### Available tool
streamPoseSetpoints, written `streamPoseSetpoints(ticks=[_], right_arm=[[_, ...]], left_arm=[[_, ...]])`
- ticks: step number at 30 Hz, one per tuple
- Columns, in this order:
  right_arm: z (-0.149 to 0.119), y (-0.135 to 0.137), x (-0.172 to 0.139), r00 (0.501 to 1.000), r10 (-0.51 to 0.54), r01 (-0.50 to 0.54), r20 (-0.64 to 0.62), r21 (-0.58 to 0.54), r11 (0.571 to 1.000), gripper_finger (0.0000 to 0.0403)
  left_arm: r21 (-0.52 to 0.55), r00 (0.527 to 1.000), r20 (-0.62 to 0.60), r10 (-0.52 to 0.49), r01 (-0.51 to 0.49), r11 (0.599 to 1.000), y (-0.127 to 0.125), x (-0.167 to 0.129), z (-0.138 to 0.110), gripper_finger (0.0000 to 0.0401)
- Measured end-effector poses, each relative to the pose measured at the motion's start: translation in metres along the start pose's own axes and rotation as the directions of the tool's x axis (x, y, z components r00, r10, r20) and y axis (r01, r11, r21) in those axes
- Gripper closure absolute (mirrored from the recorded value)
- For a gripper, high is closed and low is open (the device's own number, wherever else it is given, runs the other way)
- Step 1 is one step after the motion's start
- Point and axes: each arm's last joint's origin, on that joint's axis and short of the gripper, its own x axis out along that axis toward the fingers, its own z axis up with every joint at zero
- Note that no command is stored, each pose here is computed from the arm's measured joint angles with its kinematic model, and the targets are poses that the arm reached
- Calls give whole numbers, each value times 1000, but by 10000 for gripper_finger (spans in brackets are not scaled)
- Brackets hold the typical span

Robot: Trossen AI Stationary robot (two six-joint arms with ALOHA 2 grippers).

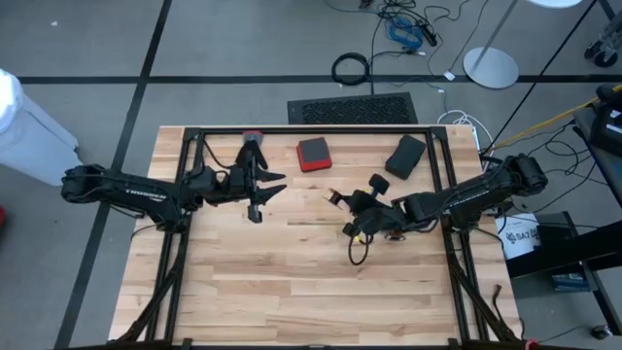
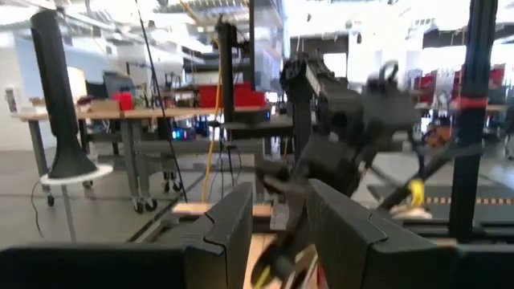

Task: Coil cords
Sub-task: Coil the yellow wire onto the spool

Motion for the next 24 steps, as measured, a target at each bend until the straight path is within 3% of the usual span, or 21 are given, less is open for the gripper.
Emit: streamPoseSetpoints(ticks=[10, 16, 24], right_arm=[[20, 1, -8, 986, 89, -81, 142, -65, 995, 403], [37, 1, -15, 954, 131, -111, 269, -91, 990, 403], [45, -2, -21, 934, 130, -98, 332, -112, 989, 403]], left_arm=[[6, 978, -208, 8, -6, 1000, 2, 7, -31, 274], [11, 975, -221, 31, -29, 1000, 0, 23, -60, 274], [-34, 988, -135, 81, -86, 996, 0, 39, -90, 274]])
